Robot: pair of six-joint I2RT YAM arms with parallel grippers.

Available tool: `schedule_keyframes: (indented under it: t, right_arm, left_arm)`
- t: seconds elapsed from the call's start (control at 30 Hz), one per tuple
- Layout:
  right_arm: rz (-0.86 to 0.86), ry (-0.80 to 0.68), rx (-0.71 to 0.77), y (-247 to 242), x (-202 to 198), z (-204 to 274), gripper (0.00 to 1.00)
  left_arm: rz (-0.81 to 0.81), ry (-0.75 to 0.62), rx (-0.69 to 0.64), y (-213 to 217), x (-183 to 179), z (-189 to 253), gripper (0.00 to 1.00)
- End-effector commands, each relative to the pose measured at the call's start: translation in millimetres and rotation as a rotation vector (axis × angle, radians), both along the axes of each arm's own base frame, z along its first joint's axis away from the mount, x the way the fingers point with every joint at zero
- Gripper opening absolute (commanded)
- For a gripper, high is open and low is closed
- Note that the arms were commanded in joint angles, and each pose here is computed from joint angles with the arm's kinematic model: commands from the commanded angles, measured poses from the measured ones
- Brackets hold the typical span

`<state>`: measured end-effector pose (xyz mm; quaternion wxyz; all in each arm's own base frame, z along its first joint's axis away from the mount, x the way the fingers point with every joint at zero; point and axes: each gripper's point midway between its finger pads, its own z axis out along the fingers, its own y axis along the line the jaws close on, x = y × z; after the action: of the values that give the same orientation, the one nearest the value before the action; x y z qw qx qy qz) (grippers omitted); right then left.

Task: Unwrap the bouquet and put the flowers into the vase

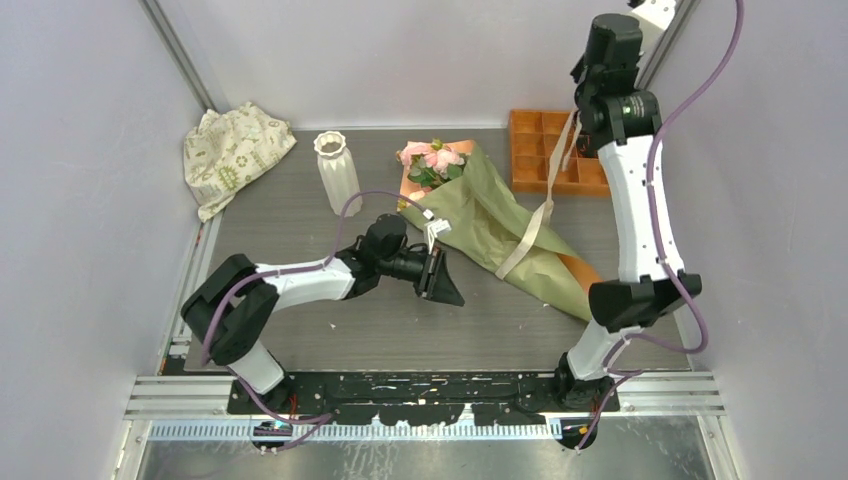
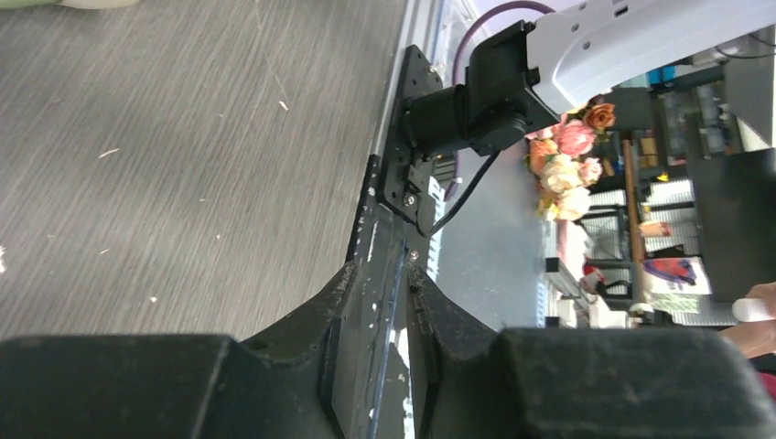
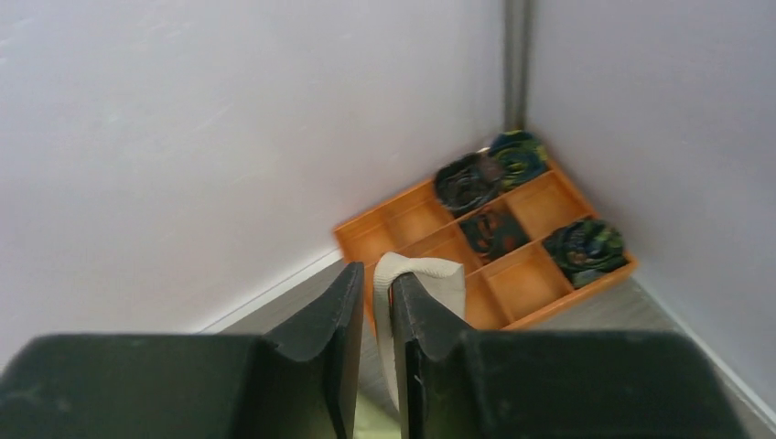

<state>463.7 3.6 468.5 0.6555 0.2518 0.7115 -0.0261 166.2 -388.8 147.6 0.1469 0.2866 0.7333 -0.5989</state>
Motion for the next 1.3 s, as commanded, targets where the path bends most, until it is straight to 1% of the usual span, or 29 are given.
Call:
schedule_keyframes:
  t: [0.0,0.07,0.1,0.23,0.27,0.3,0.37,0.4,0.47,0.5,0.57,0.6,0.77,0.83,0.93,1.13,1.27]
  right_arm:
    - [-0.235,0.043,-0.034,-81.0,2.1,-0.1,0.23]
    - [-0.308,0.049,-0.013,-112.7,6.8,-1.9,0.24]
    - [-0.331,0.049,-0.002,-124.6,9.6,-2.2,0.27]
    - [-0.382,0.068,0.027,-153.9,20.3,-14.7,0.42]
    - [-0.378,0.090,0.038,-155.8,22.3,-23.9,0.44]
    - [-0.363,0.115,0.055,-153.5,23.2,-34.1,0.46]
    - [-0.300,0.150,0.105,-141.3,25.5,-53.8,0.51]
    - [-0.258,0.145,0.137,-132.4,26.7,-59.2,0.54]
    - [-0.157,0.138,0.198,-112.0,28.8,-74.8,0.63]
    - [-0.113,0.109,0.227,-103.5,29.8,-74.2,0.69]
    - [-0.058,0.099,0.269,-90.4,23.2,-80.3,0.76]
    - [-0.030,0.096,0.284,-84.3,20.1,-81.4,0.79]
    - [0.089,0.077,0.330,-57.9,-3.1,-75.9,0.80]
    - [0.124,0.050,0.340,-50.5,-13.2,-70.9,0.80]
    - [0.144,0.033,0.344,-44.9,-29.0,-70.1,0.80]
    - [0.161,0.000,0.343,-39.7,-47.8,-68.4,0.80]
    - [0.196,0.003,0.352,-32.7,-54.1,-71.5,0.80]
  left_arm:
    - [0.047,-0.132,0.049,16.4,3.9,15.4,0.25]
    - [0.063,-0.166,0.070,22.4,4.5,20.3,0.25]
    - [0.072,-0.180,0.080,24.8,5.3,22.1,0.25]
    - [0.128,-0.218,0.107,28.7,14.0,27.9,0.26]
    - [0.143,-0.222,0.108,27.0,18.3,30.1,0.26]
    - [0.150,-0.222,0.105,23.6,21.7,31.6,0.29]
    - [0.157,-0.219,0.093,13.5,30.8,34.4,0.38]
    - [0.152,-0.215,0.088,6.6,34.7,34.5,0.42]
    - [0.139,-0.221,0.075,-9.5,43.8,35.8,0.46]
    - [0.125,-0.220,0.075,-19.1,48.7,31.1,0.47]
    - [0.107,-0.238,0.061,-37.0,58.8,32.5,0.48]
    - [0.105,-0.251,0.057,-46.1,65.2,33.4,0.49]
    - [0.082,-0.290,0.087,-80.8,96.8,14.8,0.50]
    - [0.069,-0.290,0.061,-92.0,102.7,14.3,0.50]
    - [0.064,-0.298,-0.003,-105.1,108.8,19.8,0.51]
    - [0.019,-0.290,-0.049,-125.1,116.4,15.9,0.51]
    - [-0.004,-0.300,-0.077,-139.4,112.0,18.1,0.52]
